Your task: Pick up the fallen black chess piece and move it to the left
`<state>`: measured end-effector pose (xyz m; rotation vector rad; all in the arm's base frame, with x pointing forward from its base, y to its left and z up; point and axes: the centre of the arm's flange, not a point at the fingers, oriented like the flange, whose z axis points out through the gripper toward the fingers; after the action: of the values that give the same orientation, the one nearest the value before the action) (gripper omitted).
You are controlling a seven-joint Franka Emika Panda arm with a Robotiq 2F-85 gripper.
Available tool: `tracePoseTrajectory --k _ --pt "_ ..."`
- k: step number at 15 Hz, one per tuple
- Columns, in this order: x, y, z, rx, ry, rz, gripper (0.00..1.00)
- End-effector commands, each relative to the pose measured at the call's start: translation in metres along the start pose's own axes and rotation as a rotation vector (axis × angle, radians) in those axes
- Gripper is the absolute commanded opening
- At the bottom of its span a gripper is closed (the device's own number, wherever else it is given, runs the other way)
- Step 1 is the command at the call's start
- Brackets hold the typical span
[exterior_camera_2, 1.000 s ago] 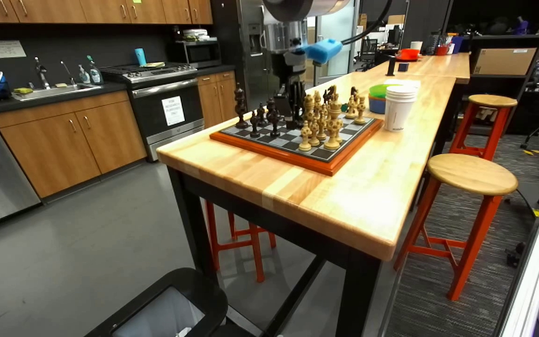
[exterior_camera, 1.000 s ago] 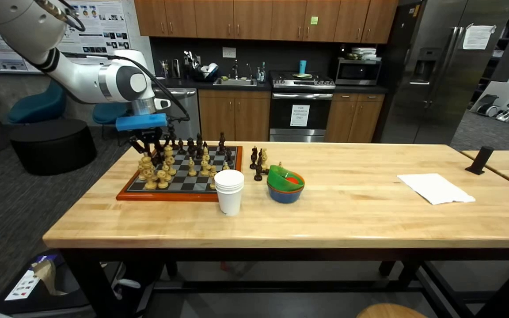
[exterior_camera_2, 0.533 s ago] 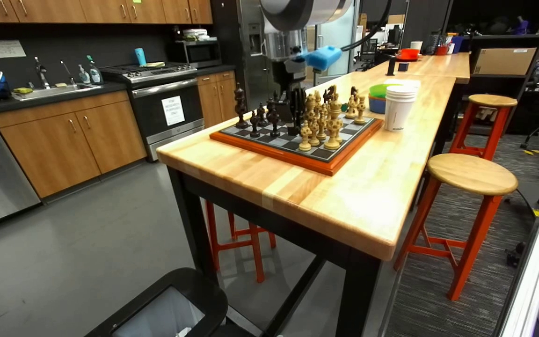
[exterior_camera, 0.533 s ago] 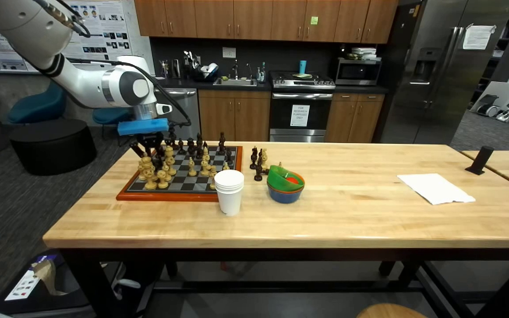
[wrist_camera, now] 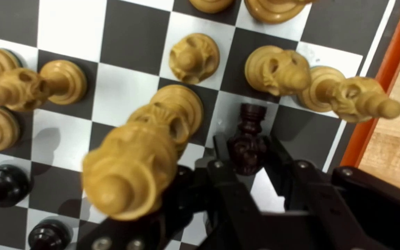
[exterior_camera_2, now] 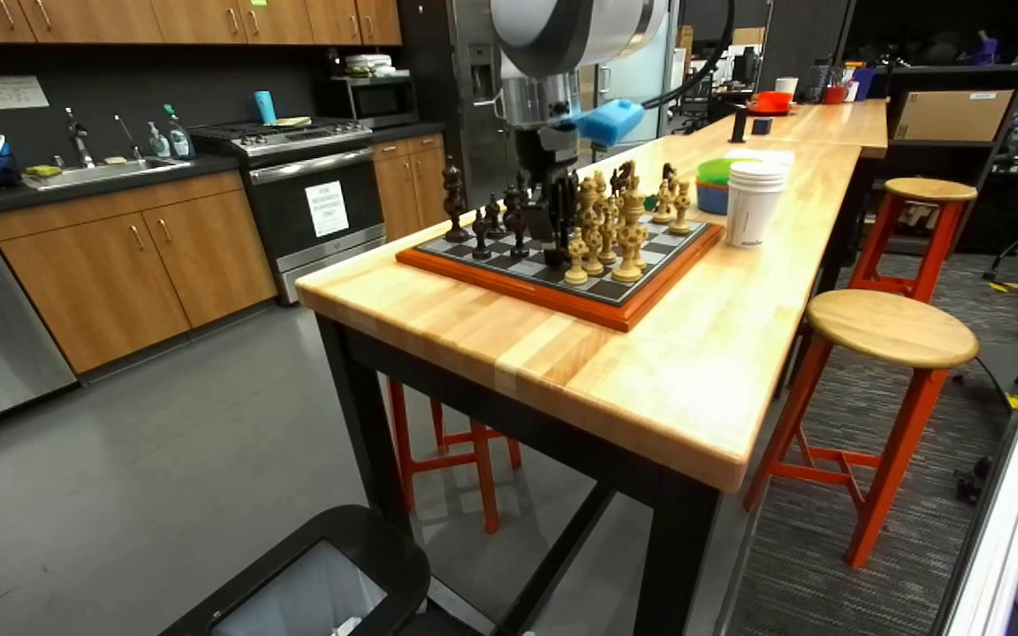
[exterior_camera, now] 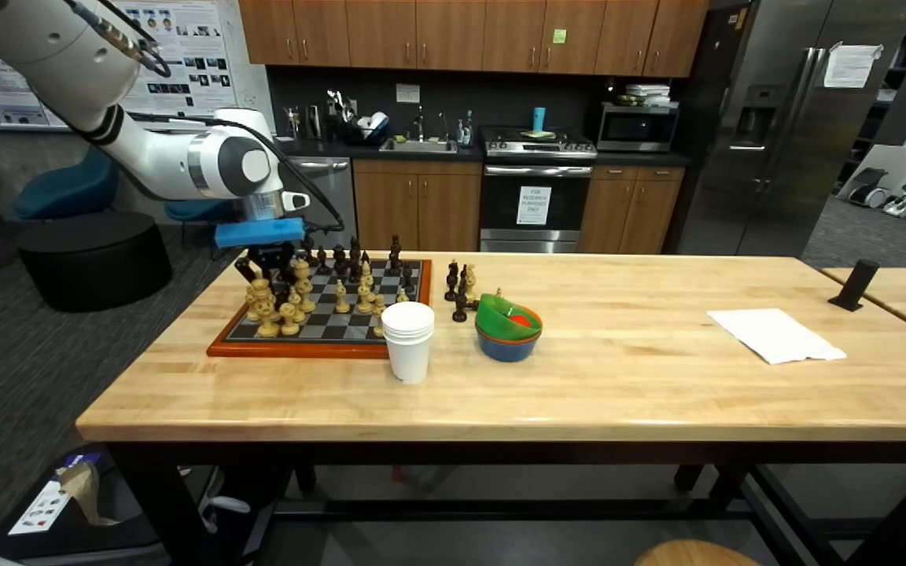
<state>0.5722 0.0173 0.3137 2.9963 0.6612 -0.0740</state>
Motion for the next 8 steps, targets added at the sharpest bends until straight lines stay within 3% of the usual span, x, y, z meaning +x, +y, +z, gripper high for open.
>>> tracePoseTrajectory --k 1,5,8 --pt "0.002 0.007 -0.002 0.004 0.011 -0.017 0.46" --pt "0.005 0.005 -0.01 -0.007 0.017 -0.035 0.42" --pt "0.01 0.003 -0.019 -0.018 0.026 -0.054 0.33"
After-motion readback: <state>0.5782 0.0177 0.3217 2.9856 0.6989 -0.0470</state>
